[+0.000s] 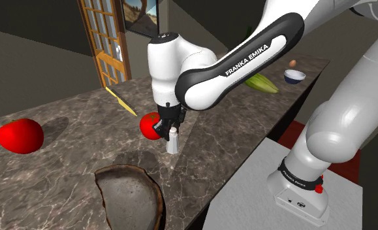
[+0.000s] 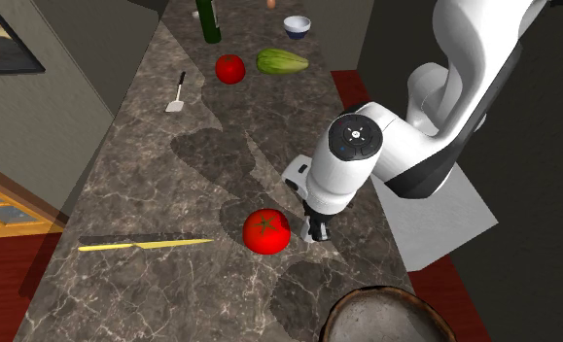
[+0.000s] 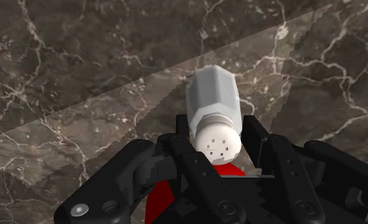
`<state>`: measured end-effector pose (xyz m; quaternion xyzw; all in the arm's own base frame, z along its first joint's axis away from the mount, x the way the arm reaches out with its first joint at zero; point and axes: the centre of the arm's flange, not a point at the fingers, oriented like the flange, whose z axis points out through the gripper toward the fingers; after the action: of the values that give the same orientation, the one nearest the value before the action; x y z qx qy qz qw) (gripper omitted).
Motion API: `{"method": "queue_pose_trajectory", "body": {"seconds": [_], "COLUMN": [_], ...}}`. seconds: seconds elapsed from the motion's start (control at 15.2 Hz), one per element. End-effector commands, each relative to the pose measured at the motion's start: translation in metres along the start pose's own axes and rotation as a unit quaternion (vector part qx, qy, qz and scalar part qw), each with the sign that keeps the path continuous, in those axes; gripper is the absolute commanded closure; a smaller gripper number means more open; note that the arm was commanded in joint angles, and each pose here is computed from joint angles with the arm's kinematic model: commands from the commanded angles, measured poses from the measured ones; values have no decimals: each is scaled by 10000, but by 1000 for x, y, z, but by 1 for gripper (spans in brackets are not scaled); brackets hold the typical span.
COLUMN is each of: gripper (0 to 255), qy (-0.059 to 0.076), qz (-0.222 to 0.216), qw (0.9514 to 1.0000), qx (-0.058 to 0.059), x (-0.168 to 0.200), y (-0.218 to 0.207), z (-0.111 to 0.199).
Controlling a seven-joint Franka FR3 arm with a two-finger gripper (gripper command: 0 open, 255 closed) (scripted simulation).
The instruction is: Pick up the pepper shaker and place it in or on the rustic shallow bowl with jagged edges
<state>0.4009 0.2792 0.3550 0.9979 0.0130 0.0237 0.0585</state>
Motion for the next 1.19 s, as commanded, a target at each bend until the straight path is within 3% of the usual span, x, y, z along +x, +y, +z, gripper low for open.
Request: {"method": "queue_pose_trajectory", "body": {"seconds": [0.0,1.12], "gripper": [255,255], "qy": [-5,-5], "qz": [0,0], "qw": [10000,10000], "qx": [-2,-2], "x": [0,4], "y": [0,11], "z": [0,-89]}}
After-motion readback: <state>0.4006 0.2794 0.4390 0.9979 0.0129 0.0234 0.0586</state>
